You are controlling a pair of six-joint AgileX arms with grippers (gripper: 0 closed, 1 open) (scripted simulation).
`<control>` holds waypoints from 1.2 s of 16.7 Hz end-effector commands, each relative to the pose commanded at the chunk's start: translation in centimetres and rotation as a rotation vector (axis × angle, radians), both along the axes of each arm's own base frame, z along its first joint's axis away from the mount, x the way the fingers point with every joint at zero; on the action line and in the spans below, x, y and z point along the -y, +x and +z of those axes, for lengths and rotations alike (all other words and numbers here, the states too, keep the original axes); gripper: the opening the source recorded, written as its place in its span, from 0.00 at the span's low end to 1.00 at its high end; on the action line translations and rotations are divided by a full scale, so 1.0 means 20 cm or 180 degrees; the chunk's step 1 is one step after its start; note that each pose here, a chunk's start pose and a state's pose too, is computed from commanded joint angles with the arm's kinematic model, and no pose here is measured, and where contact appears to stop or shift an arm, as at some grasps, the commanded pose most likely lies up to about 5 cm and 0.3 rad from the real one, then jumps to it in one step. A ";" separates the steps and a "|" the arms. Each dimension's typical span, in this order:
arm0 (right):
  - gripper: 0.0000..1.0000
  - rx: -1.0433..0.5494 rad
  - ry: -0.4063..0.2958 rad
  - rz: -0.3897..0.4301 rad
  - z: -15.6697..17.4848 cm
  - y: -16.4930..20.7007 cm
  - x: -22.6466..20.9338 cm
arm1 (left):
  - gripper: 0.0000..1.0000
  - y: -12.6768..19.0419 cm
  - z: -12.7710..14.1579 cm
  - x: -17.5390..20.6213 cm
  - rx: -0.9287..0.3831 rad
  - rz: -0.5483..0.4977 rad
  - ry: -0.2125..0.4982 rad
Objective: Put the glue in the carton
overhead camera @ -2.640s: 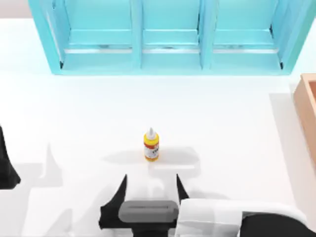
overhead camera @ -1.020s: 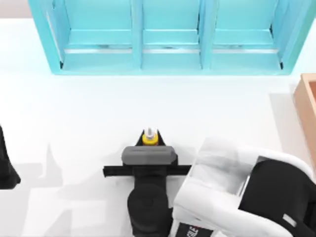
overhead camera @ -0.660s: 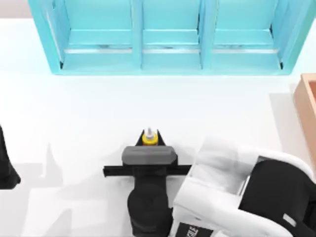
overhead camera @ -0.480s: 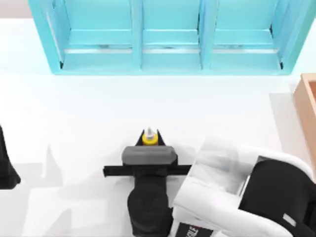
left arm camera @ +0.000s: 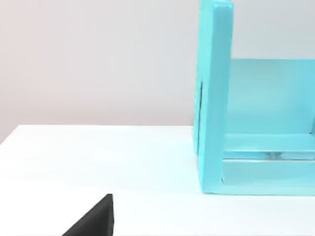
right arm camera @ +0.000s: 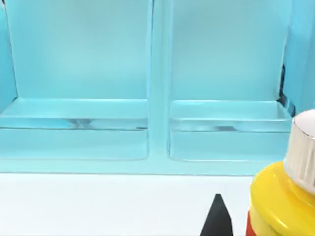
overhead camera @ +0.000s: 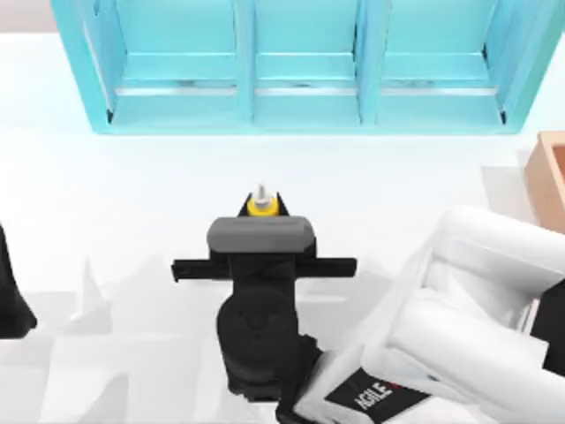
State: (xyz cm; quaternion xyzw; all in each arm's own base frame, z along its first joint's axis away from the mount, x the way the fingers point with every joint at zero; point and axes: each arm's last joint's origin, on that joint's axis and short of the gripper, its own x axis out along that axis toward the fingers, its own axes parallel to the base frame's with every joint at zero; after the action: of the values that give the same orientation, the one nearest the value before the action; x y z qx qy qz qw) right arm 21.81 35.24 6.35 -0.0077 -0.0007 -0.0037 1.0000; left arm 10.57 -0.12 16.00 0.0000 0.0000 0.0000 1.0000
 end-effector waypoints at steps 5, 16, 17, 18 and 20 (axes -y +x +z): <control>0.00 -0.0004 -0.0004 -0.0004 0.16 -0.01 0.01 | 1.00 0.00 0.00 0.00 0.0000 0.0000 0.0000; 0.00 -0.0014 0.0009 0.0370 0.17 0.19 0.16 | 1.00 0.00 0.00 0.00 0.0000 0.0000 0.0000; 0.00 -0.0022 0.0002 0.0456 0.17 0.24 0.21 | 1.00 0.00 0.00 0.00 0.0000 0.0000 0.0000; 0.00 -0.0030 -0.0006 0.0546 0.17 0.29 0.27 | 1.00 0.00 0.00 0.00 0.0000 0.0000 0.0000; 0.00 -0.0048 -0.0024 0.0736 0.17 0.41 0.41 | 1.00 0.00 0.00 0.00 0.0000 0.0000 0.0000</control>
State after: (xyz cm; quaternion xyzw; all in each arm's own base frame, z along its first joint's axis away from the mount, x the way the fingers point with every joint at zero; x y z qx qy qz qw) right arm 30.04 27.02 9.84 -0.0114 0.0059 0.1117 0.9937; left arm 10.57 -0.12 16.00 0.0000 0.0000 0.0000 1.0000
